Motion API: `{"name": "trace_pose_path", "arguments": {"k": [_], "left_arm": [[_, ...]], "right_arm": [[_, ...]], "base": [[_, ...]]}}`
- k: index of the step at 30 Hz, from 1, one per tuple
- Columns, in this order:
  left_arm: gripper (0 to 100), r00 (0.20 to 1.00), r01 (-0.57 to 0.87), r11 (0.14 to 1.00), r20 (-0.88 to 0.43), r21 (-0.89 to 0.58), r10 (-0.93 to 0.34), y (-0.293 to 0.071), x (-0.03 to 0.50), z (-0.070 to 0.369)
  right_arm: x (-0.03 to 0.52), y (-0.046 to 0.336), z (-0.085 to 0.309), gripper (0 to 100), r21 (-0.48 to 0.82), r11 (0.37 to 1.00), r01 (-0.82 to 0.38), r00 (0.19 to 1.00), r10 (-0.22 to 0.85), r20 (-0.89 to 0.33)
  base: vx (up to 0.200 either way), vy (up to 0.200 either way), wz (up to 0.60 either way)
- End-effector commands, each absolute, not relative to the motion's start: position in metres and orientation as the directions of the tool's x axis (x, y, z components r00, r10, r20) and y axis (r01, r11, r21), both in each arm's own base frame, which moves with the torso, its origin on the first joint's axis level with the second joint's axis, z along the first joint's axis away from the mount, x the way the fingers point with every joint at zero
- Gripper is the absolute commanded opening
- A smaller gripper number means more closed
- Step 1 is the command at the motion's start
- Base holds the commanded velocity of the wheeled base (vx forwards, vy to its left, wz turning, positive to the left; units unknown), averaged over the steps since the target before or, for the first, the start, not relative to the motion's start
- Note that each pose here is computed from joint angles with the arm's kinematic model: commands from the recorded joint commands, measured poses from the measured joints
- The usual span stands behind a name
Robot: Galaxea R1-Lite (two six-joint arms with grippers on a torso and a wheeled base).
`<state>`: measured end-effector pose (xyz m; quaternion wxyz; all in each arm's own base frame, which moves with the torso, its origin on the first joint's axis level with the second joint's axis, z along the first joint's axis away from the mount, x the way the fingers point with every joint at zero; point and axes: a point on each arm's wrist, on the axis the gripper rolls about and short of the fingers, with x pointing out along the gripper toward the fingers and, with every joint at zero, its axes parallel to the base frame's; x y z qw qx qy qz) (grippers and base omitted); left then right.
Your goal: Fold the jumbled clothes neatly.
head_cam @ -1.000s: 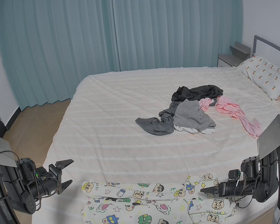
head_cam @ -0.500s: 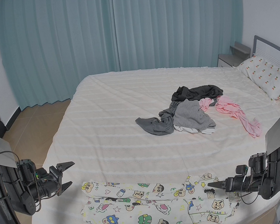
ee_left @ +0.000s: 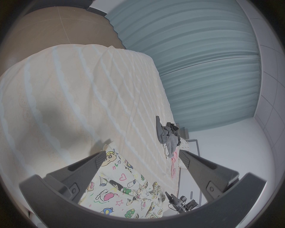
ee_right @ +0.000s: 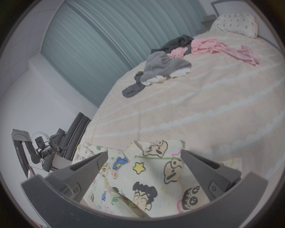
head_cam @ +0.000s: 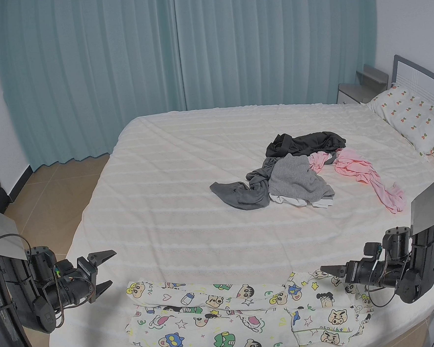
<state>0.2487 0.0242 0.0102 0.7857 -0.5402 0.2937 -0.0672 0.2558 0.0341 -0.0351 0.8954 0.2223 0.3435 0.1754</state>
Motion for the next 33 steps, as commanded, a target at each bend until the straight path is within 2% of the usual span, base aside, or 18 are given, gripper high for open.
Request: {"name": "trace_pose_path", "arguments": {"k": [1,10,11,24,33], "left_arm": [[100,0.821,-0.192,0.425,-0.381,-0.885,-0.424,0.024,0.251,0.009],[100,0.82,-0.193,0.432,-0.386,-0.881,-0.423,0.024,0.25,0.008],[100,0.82,-0.193,0.432,-0.386,-0.881,-0.423,0.024,0.25,0.008],[100,0.82,-0.192,0.433,-0.386,-0.881,-0.423,0.024,0.25,0.008],[100,0.82,-0.191,0.434,-0.386,-0.88,-0.423,0.024,0.25,0.008]], "right_arm": [[0.254,0.035,-0.06,100,0.518,0.847,-0.117,0.658,0.457,-0.599],[0.251,0.037,-0.067,100,0.518,0.848,-0.109,0.636,0.46,-0.619],[0.251,0.037,-0.066,0,0.519,0.848,-0.11,0.637,0.461,-0.618],[0.23,0.028,-0.039,0,0.522,0.848,-0.092,0.652,0.447,-0.612],[0.219,0.017,-0.04,0,0.476,0.875,-0.091,0.634,0.419,-0.649]], "base": [[0.0,0.0,0.0],[0.0,0.0,0.0],[0.0,0.0,0.0],[0.0,0.0,0.0],[0.0,0.0,0.0]]}}
